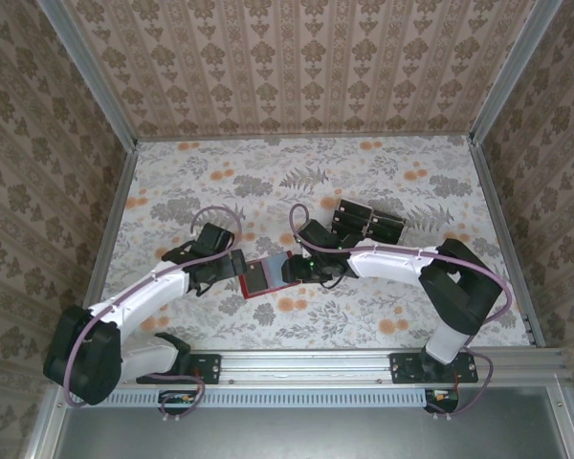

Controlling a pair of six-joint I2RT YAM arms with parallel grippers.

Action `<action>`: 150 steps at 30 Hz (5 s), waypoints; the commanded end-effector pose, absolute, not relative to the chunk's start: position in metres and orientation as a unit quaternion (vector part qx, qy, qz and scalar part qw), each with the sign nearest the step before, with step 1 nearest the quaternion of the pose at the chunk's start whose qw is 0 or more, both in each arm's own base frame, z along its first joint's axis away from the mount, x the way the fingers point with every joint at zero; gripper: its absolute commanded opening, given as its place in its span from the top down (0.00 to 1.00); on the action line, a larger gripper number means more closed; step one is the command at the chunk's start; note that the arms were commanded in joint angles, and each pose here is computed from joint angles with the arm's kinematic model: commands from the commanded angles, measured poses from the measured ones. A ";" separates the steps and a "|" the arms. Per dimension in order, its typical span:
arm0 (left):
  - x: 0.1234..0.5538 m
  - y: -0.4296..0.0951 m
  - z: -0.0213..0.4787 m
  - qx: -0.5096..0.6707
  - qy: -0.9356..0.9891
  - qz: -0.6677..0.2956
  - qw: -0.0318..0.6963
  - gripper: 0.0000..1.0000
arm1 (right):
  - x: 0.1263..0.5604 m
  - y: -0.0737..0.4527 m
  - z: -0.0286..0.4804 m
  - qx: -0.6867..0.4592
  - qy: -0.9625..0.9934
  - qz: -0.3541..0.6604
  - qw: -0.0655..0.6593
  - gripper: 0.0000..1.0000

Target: Put the credit cards into the card holder

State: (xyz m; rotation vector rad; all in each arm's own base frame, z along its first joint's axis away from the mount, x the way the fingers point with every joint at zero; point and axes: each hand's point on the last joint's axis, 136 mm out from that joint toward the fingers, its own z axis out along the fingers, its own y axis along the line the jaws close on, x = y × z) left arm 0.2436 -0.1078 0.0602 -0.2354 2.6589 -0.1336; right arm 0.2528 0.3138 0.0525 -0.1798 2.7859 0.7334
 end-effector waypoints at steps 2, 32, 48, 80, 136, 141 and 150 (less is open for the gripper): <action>0.237 -0.109 0.051 -0.084 0.972 -0.037 0.217 0.00 | 0.262 0.323 0.062 -0.072 0.952 0.262 0.142 0.47; 0.213 -0.127 0.044 -0.074 0.968 -0.052 0.233 0.00 | 0.280 0.363 0.027 -0.079 0.945 0.306 0.086 0.48; 0.204 -0.165 0.050 -0.034 0.948 -0.113 0.296 0.00 | 0.280 0.363 0.018 0.032 0.935 0.344 0.073 0.46; 0.214 -0.191 0.019 0.002 0.951 -0.077 0.300 0.00 | 0.280 0.365 0.021 0.052 0.931 0.355 0.064 0.45; 0.202 -0.175 0.003 -0.009 0.956 -0.057 0.286 0.00 | 0.289 0.381 0.056 -0.020 0.919 0.384 0.092 0.49; 0.206 -0.167 0.039 -0.018 0.944 -0.068 0.322 0.00 | 0.283 0.385 0.067 -0.029 0.916 0.389 0.096 0.48; 0.205 -0.120 0.102 -0.098 0.902 -0.119 0.403 0.00 | 0.274 0.410 0.075 -0.047 0.916 0.386 0.093 0.44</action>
